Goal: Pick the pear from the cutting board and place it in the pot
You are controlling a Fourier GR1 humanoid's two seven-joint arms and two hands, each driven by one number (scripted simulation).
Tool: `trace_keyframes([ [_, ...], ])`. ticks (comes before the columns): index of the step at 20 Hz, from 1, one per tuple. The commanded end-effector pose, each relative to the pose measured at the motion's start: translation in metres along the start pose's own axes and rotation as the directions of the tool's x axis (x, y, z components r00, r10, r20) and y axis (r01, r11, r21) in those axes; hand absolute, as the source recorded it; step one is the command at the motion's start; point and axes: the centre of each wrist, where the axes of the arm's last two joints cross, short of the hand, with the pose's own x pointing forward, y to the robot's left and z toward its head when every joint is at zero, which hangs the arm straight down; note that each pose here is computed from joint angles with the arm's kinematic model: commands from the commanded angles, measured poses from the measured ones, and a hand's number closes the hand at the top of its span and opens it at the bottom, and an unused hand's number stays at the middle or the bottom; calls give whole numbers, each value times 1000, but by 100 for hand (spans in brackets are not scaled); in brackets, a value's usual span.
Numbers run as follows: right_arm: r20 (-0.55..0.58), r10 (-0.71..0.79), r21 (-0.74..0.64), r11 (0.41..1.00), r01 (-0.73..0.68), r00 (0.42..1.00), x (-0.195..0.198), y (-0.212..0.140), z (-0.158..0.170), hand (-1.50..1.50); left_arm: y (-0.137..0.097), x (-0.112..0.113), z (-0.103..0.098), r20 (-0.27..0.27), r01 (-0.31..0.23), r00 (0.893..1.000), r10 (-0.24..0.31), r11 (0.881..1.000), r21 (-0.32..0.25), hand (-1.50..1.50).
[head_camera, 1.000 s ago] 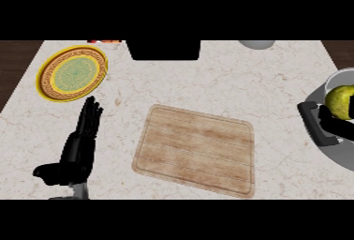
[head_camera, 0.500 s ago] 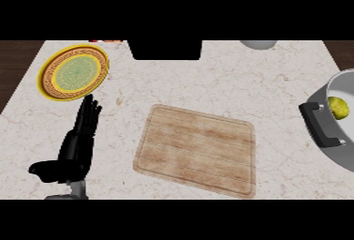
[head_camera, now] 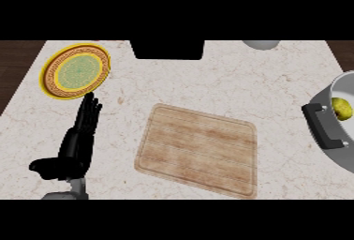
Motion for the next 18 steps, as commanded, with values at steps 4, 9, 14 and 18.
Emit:
trace_keyframes([
  [4, -83, -55, 168, 983, 68, 995, -19, 31, -9, -150, 4, -2, 2, 7, -6, 1000, 6, 1000, -1, 0],
  [9, 61, -384, 25, 923, 383, 921, -26, 17, -8, -150, 2, 4, -5, -4, 4, 1000, -4, 1000, 23, 0],
  [14, 141, -680, -116, 710, 694, 719, -28, -5, -19, -150, 3, -3, 3, -4, -10, 1000, 10, 999, 37, 0],
  [18, 117, -781, -178, 592, 786, 614, -71, -13, -11, -150, 2, -12, 1, -18, 7, 1000, -7, 1000, 11, 0],
])
